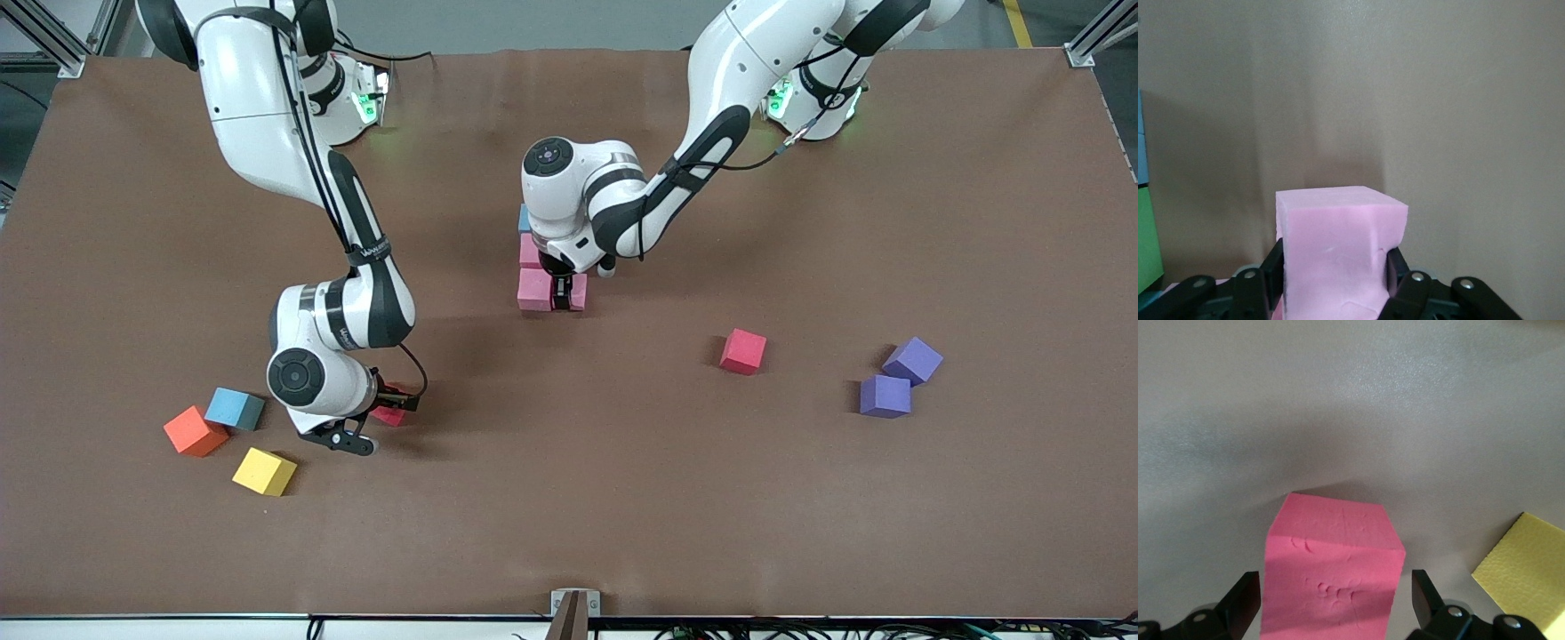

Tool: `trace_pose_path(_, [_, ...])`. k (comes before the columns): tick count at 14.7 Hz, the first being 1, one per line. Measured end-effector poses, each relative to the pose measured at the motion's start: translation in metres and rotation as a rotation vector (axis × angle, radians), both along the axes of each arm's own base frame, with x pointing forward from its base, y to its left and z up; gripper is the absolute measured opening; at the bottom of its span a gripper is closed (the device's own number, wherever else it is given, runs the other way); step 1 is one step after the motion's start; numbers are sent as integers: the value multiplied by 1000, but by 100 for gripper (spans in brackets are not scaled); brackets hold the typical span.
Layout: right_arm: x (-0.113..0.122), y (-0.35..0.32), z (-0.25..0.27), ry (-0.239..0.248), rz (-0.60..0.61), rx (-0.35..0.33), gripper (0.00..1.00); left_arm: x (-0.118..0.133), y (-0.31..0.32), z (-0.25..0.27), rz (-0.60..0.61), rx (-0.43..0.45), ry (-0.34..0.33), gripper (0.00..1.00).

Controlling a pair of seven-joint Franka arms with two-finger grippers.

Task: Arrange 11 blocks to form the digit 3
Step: 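Grasp the red block with the right gripper while the left gripper stacks pink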

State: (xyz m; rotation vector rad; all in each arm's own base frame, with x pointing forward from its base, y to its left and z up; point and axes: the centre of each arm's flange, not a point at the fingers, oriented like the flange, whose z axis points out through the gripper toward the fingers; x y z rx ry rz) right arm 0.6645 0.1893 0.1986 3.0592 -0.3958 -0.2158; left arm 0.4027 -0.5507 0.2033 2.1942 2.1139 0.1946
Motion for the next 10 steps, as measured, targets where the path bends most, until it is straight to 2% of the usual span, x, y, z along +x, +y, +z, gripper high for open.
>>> trace_pose_path(3, [1, -2, -1, -1, -2, -1, 96, -1, -1, 0, -2, 0, 0, 61])
trace_pose_path(4, [1, -3, -2, 0, -8, 4, 88, -2, -1, 0, -3, 0, 0, 61])
trace_pose_path(7, [1, -5, -3, 4, -31, 25, 81, -2, -2, 0, 4, -2, 0, 61])
trace_pose_path(10, [2, -6, -4, 6, -39, 31, 81, -3, -3, -1, 3, -3, 1, 61])
